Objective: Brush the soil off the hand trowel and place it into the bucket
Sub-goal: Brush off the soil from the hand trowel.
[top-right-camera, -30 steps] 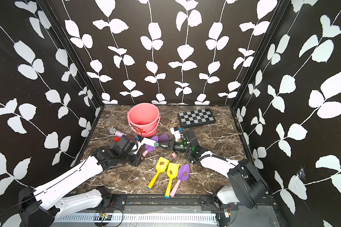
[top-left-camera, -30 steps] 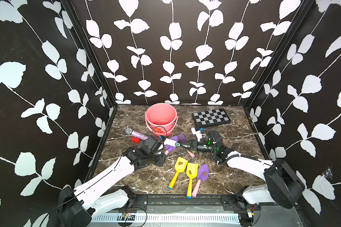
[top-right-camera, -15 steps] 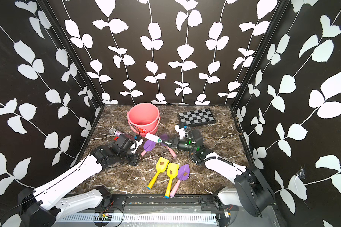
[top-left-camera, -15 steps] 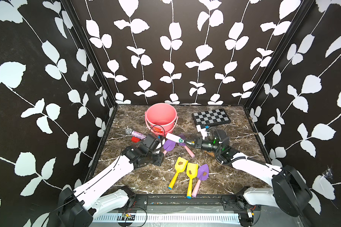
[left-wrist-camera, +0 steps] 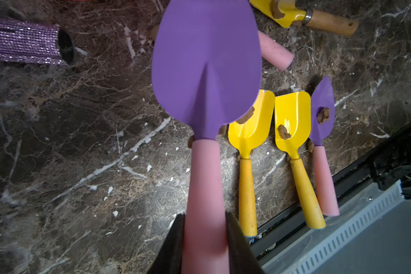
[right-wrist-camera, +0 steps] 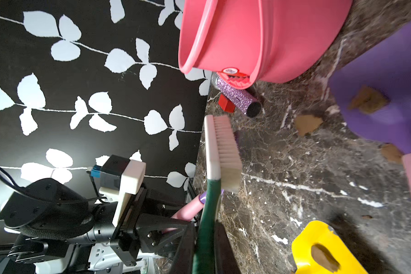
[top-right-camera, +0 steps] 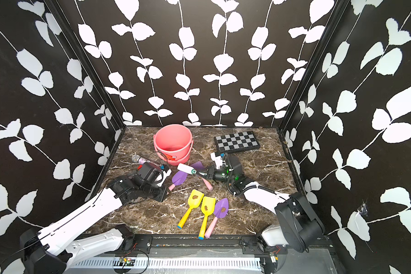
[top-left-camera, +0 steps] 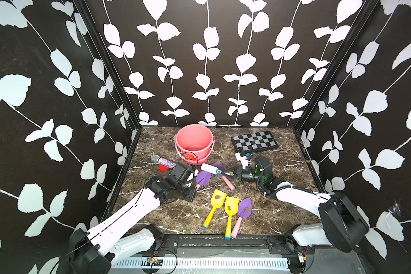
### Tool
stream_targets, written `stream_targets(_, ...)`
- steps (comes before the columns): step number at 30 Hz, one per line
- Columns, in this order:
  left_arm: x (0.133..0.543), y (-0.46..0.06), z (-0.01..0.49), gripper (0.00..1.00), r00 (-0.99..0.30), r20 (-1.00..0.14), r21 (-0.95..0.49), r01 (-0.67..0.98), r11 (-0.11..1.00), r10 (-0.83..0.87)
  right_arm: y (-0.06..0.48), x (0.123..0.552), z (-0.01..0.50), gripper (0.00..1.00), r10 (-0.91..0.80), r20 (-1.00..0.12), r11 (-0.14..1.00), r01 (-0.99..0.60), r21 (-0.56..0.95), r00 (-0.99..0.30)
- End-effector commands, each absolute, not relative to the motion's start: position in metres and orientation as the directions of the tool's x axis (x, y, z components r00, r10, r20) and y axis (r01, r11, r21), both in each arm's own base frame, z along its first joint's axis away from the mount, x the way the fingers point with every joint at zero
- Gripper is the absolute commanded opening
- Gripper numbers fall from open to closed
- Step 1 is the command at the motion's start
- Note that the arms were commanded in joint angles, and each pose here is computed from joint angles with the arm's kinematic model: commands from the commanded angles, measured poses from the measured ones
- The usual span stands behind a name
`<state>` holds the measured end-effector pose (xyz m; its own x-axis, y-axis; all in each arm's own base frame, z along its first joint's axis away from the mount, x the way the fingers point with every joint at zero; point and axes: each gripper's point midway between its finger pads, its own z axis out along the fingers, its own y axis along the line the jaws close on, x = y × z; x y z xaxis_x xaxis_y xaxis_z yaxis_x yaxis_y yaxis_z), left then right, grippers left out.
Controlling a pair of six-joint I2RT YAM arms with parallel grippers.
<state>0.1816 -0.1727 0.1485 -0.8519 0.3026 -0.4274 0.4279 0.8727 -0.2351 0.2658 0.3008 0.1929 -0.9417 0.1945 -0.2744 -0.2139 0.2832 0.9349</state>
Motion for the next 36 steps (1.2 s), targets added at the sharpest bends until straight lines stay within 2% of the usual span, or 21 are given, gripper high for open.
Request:
stream_targets(1,0.179,-0.158,0.144,0.0,-0.866,-0.42,-0.212,0.385,0.898,0.272,0.305,0.265,0.224,0.0,0.193,-0.329,0.231,-0.283,0.931,-0.924)
stream_targets(9,0.186,-0.166,0.148,0.0,-0.853,-0.457,-0.236,0.39,0.89,0.252,0.345,0.238,0.212,0.0,0.115,-0.278,0.149,-0.26,0.954,-0.954)
stream_targets(13,0.186,-0.167,0.15,0.0,-0.847,-0.468,-0.24,0.395,0.887,0.251,0.341,0.243,0.197,0.0,0.119,-0.27,0.185,-0.246,0.952,-0.956)
stream_targets(17,0.185,-0.166,0.148,0.0,-0.847,-0.467,-0.243,0.398,0.885,0.253,0.314,0.261,0.196,0.0,0.178,-0.29,0.24,-0.244,0.94,-0.94)
stream_targets(22,0.186,-0.163,0.144,0.0,-0.85,-0.464,-0.228,0.388,0.893,0.25,0.305,0.261,0.215,0.0,0.215,-0.321,0.225,-0.273,0.936,-0.922)
stream_targets(27,0.19,-0.165,0.145,0.0,-0.848,-0.47,-0.23,0.387,0.893,0.246,0.331,0.238,0.214,0.0,0.17,-0.293,0.161,-0.267,0.95,-0.941)
stream_targets(32,0.192,-0.166,0.152,0.0,-0.839,-0.49,-0.239,0.389,0.89,0.235,0.333,0.237,0.183,0.0,0.155,-0.262,0.214,-0.227,0.95,-0.952)
stream_targets(36,0.19,-0.166,0.152,0.0,-0.841,-0.487,-0.245,0.39,0.888,0.235,0.314,0.257,0.186,0.0,0.198,-0.282,0.226,-0.236,0.945,-0.939)
